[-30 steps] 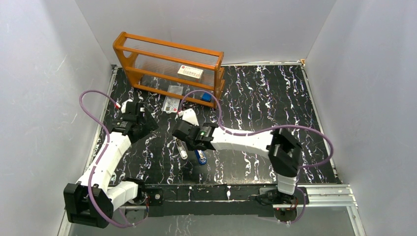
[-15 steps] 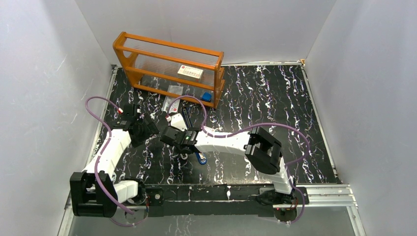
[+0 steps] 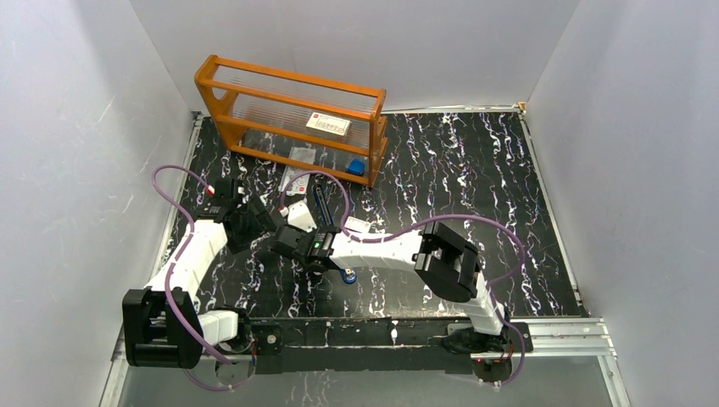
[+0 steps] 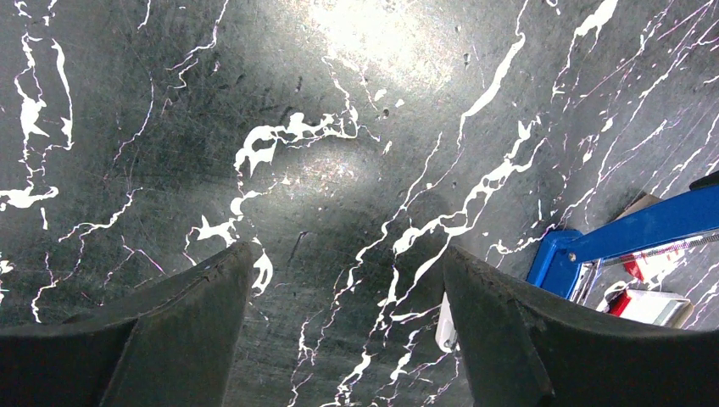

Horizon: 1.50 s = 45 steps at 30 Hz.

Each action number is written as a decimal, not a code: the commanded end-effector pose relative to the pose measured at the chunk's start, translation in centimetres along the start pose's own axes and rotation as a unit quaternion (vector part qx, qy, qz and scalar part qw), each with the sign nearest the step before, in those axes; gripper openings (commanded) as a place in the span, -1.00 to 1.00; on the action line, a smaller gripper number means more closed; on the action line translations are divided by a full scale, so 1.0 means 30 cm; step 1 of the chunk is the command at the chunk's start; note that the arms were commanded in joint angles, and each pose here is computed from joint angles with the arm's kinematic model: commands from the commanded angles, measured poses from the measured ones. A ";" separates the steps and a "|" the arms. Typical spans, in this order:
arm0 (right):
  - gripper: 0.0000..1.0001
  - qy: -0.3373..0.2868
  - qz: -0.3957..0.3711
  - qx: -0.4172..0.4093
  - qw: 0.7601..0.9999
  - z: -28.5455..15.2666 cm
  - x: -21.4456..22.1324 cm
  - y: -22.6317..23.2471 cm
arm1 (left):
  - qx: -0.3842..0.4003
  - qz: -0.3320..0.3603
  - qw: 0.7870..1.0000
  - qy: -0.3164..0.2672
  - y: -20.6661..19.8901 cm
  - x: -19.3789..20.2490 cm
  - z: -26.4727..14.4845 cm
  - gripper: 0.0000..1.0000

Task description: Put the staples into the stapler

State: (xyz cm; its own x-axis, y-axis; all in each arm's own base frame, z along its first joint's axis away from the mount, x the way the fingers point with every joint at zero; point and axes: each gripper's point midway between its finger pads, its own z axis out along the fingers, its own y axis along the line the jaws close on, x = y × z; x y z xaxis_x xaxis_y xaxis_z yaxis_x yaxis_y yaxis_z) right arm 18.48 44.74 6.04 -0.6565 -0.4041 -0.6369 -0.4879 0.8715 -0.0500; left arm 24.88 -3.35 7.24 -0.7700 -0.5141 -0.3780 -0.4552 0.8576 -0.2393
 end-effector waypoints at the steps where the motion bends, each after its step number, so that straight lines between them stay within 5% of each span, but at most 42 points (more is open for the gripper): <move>1: -0.59 -0.039 0.011 -0.017 0.999 -0.034 -0.077 0.040 | 0.005 0.003 1.000 -0.001 -0.003 -0.005 -0.006 0.58; 45: -0.60 -0.019 -0.011 0.006 1.000 0.032 -0.005 0.003 | 0.002 0.005 1.000 0.003 0.002 0.001 -0.003 0.58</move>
State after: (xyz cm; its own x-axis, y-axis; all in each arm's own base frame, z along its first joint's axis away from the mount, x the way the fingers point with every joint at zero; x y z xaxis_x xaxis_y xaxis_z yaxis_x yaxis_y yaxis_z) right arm 18.51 45.55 6.08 -0.6315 -0.4096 -0.6584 -0.5106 0.8587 -0.0443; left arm 24.90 -3.37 7.24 -0.7726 -0.5095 -0.3789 -0.4498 0.8604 -0.2397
